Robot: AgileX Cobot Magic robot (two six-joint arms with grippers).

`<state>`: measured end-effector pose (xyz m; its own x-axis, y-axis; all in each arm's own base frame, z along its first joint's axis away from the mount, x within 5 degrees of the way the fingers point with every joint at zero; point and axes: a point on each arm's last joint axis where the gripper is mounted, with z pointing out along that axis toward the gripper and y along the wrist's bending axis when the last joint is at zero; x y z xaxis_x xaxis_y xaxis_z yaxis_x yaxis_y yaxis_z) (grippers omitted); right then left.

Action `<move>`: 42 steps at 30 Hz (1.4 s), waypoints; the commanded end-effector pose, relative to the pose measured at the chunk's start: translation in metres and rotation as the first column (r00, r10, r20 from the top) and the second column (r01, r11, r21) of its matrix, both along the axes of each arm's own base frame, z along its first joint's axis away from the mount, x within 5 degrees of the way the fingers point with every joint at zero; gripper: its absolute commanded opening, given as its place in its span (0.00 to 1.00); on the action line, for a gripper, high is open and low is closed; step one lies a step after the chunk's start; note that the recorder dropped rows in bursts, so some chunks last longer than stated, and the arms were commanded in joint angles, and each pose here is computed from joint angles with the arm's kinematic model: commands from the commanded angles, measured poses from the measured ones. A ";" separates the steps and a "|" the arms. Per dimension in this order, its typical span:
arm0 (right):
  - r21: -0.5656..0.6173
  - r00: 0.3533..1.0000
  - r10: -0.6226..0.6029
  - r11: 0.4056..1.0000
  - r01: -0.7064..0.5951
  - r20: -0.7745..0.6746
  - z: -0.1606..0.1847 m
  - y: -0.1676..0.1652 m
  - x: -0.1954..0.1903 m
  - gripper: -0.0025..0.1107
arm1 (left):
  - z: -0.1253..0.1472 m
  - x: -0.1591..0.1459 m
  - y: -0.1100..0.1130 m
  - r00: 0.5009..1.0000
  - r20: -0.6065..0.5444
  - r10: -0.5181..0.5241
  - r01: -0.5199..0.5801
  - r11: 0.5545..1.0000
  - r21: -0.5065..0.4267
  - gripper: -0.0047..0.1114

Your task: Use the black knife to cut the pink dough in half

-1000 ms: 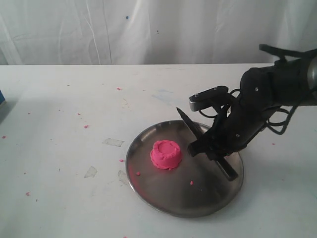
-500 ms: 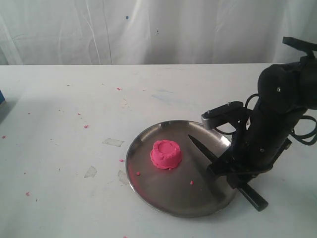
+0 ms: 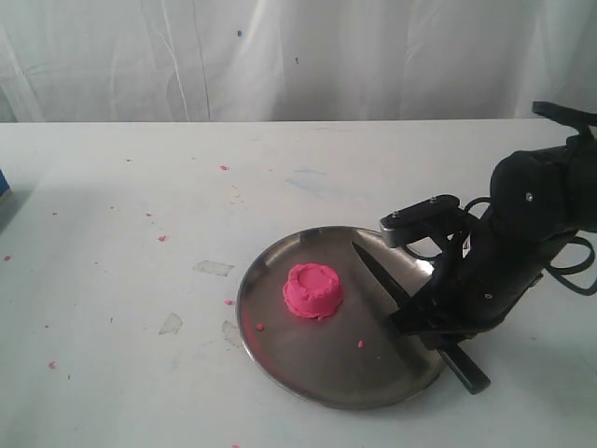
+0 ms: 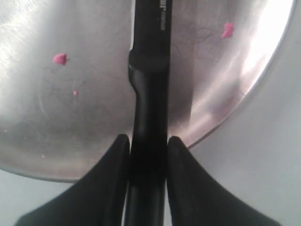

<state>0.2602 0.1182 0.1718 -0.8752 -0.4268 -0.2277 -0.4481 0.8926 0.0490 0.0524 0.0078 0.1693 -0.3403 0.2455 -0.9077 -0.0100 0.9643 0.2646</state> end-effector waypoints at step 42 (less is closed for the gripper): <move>-0.019 0.999 0.051 0.999 -0.051 0.011 -0.021 0.002 0.008 0.21 | 0.000 0.000 0.000 1.000 0.005 -0.001 0.001 1.000 -0.001 0.04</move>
<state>0.2669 0.1205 0.1502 -0.8520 -0.4627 -0.2450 -0.4841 0.8744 0.0318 0.0524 0.0078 0.1693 -0.3403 0.2455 -0.9077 -0.0100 0.9643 0.2646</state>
